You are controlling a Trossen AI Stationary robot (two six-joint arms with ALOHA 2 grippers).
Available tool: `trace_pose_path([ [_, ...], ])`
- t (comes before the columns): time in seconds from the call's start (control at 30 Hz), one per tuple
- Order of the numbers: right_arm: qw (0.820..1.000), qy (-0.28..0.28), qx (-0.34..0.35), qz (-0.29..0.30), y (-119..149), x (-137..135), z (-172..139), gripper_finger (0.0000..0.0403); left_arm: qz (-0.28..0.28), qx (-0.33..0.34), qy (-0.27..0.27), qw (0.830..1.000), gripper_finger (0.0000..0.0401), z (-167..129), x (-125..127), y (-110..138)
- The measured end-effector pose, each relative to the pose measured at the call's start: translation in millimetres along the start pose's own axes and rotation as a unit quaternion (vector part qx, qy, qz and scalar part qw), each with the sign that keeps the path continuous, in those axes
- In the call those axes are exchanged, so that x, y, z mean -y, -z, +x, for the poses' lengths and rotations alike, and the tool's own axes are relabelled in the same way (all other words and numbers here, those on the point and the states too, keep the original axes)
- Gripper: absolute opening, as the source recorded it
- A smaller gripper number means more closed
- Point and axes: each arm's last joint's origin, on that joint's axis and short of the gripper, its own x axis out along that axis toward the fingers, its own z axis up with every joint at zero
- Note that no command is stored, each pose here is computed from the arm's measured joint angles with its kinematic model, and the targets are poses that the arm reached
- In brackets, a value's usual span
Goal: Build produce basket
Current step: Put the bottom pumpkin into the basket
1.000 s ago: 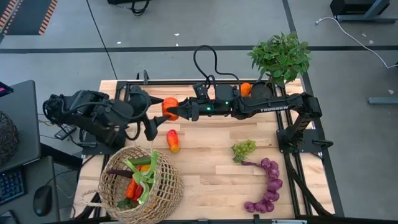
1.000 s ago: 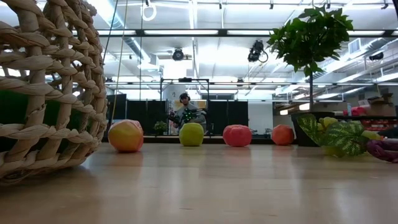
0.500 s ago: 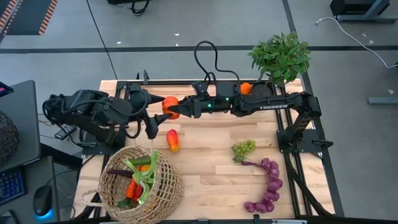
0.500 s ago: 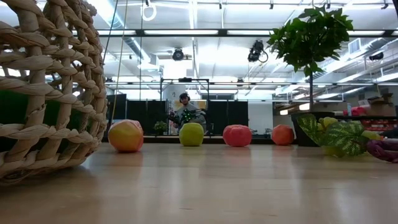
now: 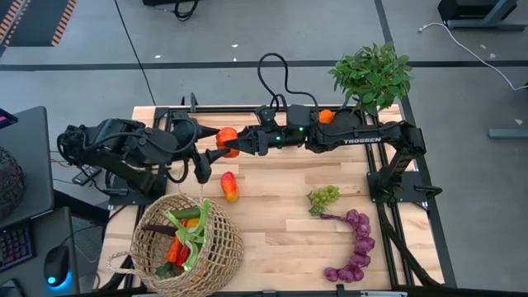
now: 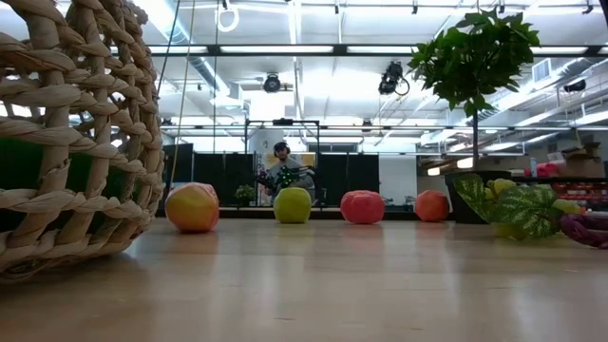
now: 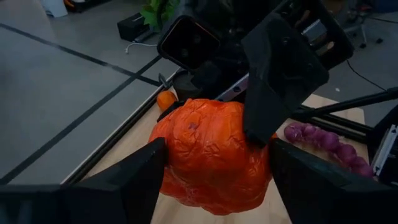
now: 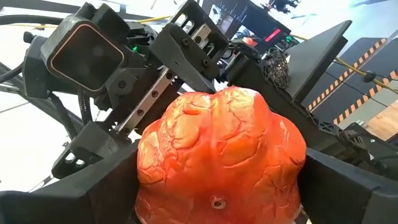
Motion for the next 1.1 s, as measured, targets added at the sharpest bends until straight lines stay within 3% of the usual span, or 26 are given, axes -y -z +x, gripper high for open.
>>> trace_pose_path([
  [0.3,1.0,-0.019,-0.022,0.005,-11,6,-4,0.0392,-0.015,0.007,0.012,1.0,0.0201,-8,-6,-2],
  [0.47,0.999,-0.027,-0.014,0.008,-14,5,-4,0.0378,-0.024,0.01,0.013,1.0,0.0181,-10,-7,-3],
  [0.63,1.0,-0.026,-0.009,0.008,-14,5,-4,0.0334,-0.026,0.012,0.011,1.0,0.0197,-10,-7,-3],
  [0.83,1.0,-0.024,-0.005,0.008,-14,5,-4,0.0333,-0.028,0.013,0.015,0.999,0.0235,-14,-10,-4],
  [1.0,0.999,-0.038,0.004,0.017,-17,1,-5,0.0342,-0.032,0.008,0.066,0.997,0.0255,-34,-19,-3],
  [1.1,0.999,-0.041,0.017,0.03,-19,0,-5,0.035,0.011,0.006,0.087,0.996,0.0263,-44,-21,-1],
])
